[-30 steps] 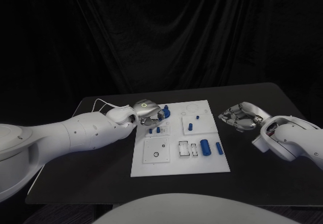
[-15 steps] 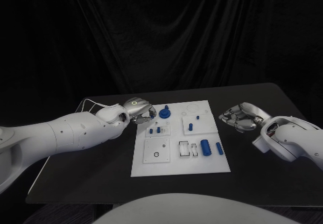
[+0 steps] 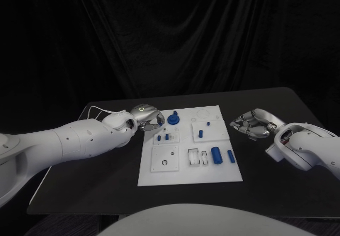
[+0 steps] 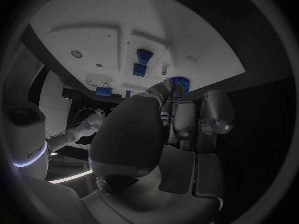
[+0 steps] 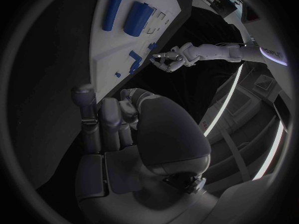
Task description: Assemble the parts on the task board
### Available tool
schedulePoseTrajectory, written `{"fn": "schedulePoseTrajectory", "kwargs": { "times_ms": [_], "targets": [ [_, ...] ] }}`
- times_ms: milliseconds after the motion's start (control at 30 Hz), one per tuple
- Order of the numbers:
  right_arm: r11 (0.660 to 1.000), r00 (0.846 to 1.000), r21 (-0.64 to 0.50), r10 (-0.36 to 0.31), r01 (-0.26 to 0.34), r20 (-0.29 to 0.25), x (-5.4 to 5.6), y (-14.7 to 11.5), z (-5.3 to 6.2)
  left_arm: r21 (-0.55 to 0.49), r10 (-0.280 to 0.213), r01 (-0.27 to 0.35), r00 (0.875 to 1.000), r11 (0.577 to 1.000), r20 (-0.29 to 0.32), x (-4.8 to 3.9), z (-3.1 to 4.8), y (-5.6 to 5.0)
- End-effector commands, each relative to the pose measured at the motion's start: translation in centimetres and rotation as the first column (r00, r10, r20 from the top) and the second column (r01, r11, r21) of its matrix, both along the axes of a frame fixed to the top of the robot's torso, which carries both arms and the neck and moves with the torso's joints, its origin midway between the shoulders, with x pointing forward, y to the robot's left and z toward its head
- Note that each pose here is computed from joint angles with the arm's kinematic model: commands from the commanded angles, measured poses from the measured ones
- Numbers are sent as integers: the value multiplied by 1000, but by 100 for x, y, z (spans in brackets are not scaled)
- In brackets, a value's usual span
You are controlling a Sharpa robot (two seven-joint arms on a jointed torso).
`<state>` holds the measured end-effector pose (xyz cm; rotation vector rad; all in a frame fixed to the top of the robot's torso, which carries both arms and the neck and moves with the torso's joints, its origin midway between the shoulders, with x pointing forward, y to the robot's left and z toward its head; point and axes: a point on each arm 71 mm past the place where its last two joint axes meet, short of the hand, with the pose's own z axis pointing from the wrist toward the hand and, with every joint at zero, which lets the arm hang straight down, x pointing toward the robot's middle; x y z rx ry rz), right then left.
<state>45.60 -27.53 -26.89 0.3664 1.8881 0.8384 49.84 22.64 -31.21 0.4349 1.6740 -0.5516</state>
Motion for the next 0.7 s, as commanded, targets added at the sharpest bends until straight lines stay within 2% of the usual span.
{"fn": "schedulePoseTrajectory", "kwargs": {
  "times_ms": [33,433,700],
  "targets": [
    [1000,1000,-6,-4,4,-16,-9,0,-21,-11,-10,9,1000,1000,-19,0,-17,-37],
    [1000,1000,-6,-3,3,-16,-6,0,-23,0,-19,19,999,1000,-47,12,-103,-137],
    [1000,1000,-6,-2,2,-17,-1,7,-26,6,-21,21,998,1000,-57,26,-128,-175]
  ]
}}
